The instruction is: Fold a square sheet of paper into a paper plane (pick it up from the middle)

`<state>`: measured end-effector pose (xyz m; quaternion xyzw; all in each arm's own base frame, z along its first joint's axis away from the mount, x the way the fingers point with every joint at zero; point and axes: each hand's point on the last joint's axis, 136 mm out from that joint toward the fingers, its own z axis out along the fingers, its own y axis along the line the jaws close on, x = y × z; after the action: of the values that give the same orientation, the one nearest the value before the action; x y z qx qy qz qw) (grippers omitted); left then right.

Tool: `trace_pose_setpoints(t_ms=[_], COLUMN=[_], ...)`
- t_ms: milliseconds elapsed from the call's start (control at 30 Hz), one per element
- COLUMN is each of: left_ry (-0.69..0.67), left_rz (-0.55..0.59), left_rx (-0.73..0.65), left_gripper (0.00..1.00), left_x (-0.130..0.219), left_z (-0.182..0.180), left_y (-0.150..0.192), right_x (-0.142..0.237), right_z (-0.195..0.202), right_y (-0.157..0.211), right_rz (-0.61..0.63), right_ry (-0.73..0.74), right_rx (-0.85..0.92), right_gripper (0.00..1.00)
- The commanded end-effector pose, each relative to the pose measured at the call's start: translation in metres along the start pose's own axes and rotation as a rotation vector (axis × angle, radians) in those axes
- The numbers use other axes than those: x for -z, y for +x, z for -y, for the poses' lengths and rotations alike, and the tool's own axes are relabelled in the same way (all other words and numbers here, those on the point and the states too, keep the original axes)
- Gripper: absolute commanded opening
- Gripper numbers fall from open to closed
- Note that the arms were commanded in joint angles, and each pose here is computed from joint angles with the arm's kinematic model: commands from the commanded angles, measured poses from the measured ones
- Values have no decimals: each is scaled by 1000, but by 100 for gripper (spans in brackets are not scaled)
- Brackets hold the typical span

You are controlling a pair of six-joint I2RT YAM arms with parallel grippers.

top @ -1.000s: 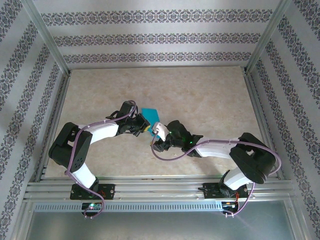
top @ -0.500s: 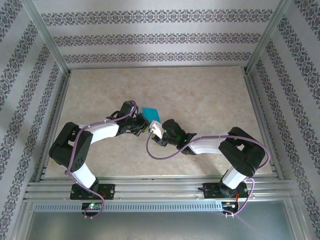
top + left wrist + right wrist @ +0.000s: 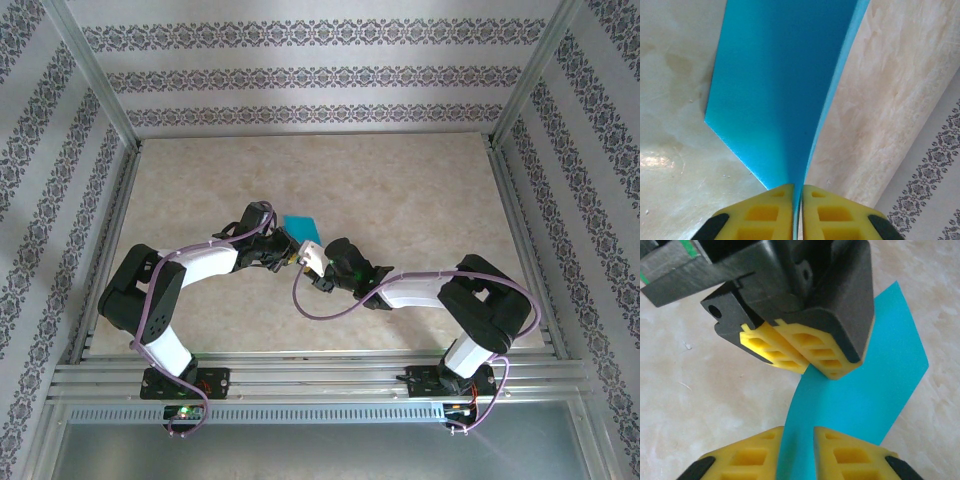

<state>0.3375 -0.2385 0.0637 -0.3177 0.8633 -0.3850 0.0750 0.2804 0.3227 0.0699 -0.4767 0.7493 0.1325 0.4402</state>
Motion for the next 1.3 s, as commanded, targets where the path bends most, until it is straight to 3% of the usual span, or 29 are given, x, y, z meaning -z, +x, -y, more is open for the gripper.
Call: trace_pose_setpoints(t_ms=[0, 200, 333, 467, 633, 1067, 1267], left_ry=[-43, -135, -173, -105, -55, -333, -389], left_rz=[4, 124, 187, 150, 67, -95, -121], left_rx=[11, -33, -135, -270, -317, -394, -413], left_gripper=[18, 44, 49, 49, 41, 22, 20], left_x=[0, 42, 73, 80, 60, 4, -5], left_z=[-11, -30, -24, 8, 22, -28, -39], left_y=[2, -24, -38, -33, -25, -17, -17], right_x=[6, 10, 13, 16, 16, 10, 8], right_z=[-7, -21, -39, -55, -70, -89, -89], right_y=[-8, -2, -1, -3, -6, -10, -9], right_rz=[38, 7, -21, -40, -56, -88, -96], right_ry=[-36, -138, -243, -342, -408, -480, -486], right_rx=[-26, -112, -212, -333, -434, -530, -544], right_gripper=[15, 12, 11, 11, 11, 10, 10])
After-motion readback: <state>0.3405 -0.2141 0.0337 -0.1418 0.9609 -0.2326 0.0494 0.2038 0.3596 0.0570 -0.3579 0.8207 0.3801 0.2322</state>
